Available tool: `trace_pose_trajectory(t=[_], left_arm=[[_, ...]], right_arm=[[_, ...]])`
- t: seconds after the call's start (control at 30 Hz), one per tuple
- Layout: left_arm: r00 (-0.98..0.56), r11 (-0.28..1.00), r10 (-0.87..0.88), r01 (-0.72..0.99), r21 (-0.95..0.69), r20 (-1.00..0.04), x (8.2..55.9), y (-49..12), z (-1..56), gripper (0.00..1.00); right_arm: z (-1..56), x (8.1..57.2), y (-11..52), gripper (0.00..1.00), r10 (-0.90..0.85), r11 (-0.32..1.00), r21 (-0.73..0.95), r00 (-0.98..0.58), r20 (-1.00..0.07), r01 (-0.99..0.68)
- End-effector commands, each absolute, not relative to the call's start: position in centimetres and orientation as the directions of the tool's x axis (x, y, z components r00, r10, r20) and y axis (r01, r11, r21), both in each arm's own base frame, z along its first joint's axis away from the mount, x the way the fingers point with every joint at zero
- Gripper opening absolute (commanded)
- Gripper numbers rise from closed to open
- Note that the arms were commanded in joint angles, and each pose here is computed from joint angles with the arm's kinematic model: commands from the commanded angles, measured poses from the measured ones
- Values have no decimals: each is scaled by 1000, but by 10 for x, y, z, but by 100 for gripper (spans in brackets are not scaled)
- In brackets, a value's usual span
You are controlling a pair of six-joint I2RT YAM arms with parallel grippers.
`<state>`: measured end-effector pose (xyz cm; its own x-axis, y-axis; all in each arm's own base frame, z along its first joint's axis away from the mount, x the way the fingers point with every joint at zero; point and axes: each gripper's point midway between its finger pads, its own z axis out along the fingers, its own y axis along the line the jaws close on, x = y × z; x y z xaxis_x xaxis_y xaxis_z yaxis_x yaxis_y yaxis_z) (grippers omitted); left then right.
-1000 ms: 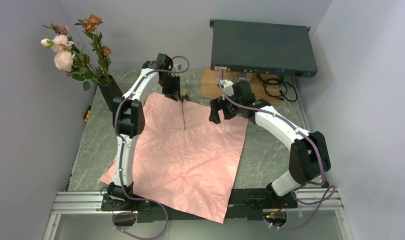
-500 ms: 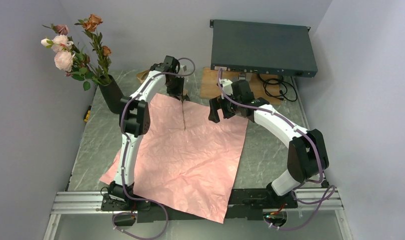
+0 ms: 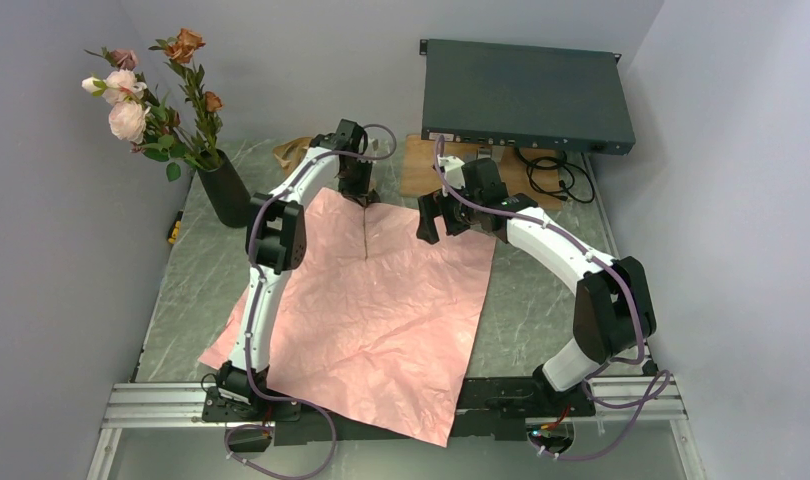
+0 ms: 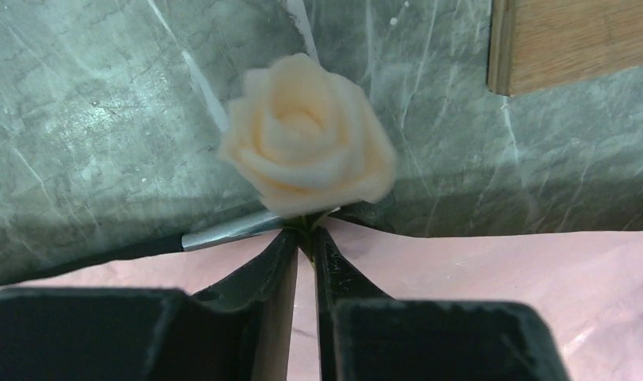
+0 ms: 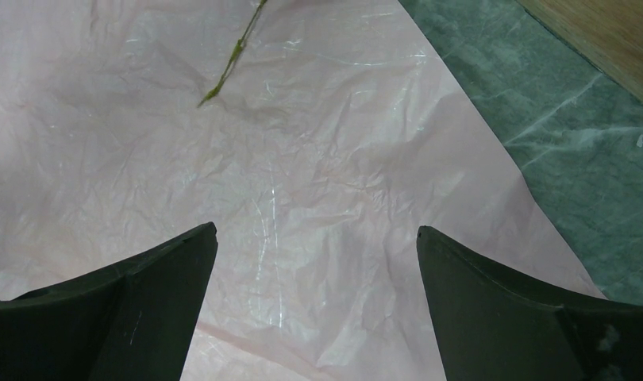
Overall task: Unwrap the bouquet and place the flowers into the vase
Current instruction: Pick up the fake flower from the wrapping paper, then insert the fake flower into the vase.
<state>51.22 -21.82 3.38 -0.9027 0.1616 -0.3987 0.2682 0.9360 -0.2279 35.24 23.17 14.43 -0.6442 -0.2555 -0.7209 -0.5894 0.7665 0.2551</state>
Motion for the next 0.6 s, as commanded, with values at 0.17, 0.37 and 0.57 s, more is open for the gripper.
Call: trace_pose_trajectory(t=[0.17, 0.37, 0.57], left_arm=[[-884, 943, 157, 267, -198, -441, 519, -216, 51, 1], [-827, 937, 170, 304, -171, -536, 528, -210, 96, 0], [-713, 940, 94, 293, -173, -695, 550, -175, 171, 0]], right_arm=[[164, 366, 239, 100, -228, 760, 246, -601, -766, -602], [167, 368, 242, 100, -221, 751, 254, -595, -773, -609], [174, 367, 243, 100, -210, 744, 251, -573, -792, -619]])
